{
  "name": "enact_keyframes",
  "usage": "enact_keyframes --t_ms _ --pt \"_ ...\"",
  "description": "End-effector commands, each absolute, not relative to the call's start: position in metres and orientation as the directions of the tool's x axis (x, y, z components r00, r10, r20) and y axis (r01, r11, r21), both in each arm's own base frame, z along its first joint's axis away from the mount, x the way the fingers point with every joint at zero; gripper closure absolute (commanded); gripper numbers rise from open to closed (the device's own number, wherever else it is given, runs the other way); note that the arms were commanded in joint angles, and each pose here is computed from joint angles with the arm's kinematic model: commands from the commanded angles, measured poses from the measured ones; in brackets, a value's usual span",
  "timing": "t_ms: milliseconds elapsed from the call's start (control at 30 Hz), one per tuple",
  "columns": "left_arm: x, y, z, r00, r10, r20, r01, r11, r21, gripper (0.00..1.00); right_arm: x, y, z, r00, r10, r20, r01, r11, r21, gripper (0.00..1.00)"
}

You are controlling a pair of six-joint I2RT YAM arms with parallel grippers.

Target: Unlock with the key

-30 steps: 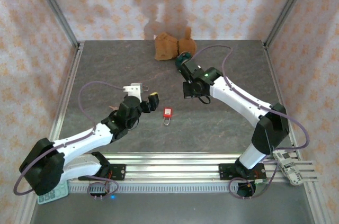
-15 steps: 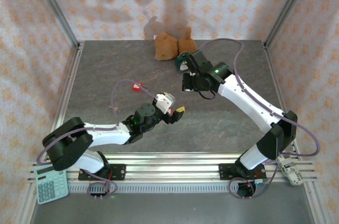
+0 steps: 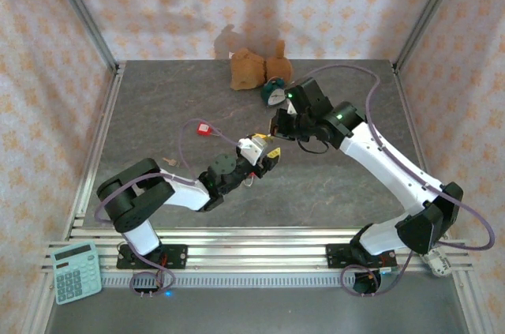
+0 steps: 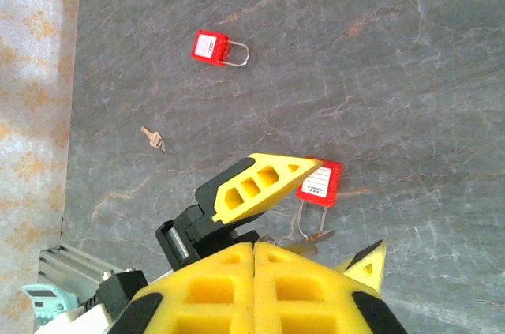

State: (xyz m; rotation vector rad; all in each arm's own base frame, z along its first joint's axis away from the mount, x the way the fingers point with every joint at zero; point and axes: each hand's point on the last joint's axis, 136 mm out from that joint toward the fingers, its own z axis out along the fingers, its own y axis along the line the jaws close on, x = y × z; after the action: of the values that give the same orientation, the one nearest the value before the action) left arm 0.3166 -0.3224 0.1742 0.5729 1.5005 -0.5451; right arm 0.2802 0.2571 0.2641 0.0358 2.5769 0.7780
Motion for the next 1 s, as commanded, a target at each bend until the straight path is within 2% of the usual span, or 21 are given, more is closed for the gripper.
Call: enact_keyframes --t_ms 0,400,633,833,967 --pt "0.321 -0.323 0.210 0.087 -0.116 -0.989 0.649 0.760 -0.032 0.46 0.280 0.265 0.273 -0.899 0.186 -0.397 -0.097 0.798 0.595 1.00" --pt "0.323 -0.329 0.209 0.084 -0.138 -0.987 0.660 0.750 -0.048 0.61 0.281 0.271 0.270 -0.903 0.214 -0.371 -0.080 0.767 0.636 1.00" --pt "0.321 -0.331 0.209 0.075 -0.146 -0.986 0.671 0.739 -0.059 0.79 0.282 0.266 0.269 -0.896 0.229 -0.381 -0.067 0.779 0.624 1.00" --pt "0.319 -0.330 0.206 0.064 -0.147 -0.987 0.676 0.734 -0.066 0.85 0.284 0.261 0.267 -0.888 0.245 -0.389 -0.054 0.785 0.617 1.00" --pt "0.319 -0.330 0.205 0.058 -0.149 -0.987 0.675 0.734 -0.071 0.84 0.285 0.256 0.268 -0.883 0.258 -0.393 -0.047 0.785 0.618 1.00"
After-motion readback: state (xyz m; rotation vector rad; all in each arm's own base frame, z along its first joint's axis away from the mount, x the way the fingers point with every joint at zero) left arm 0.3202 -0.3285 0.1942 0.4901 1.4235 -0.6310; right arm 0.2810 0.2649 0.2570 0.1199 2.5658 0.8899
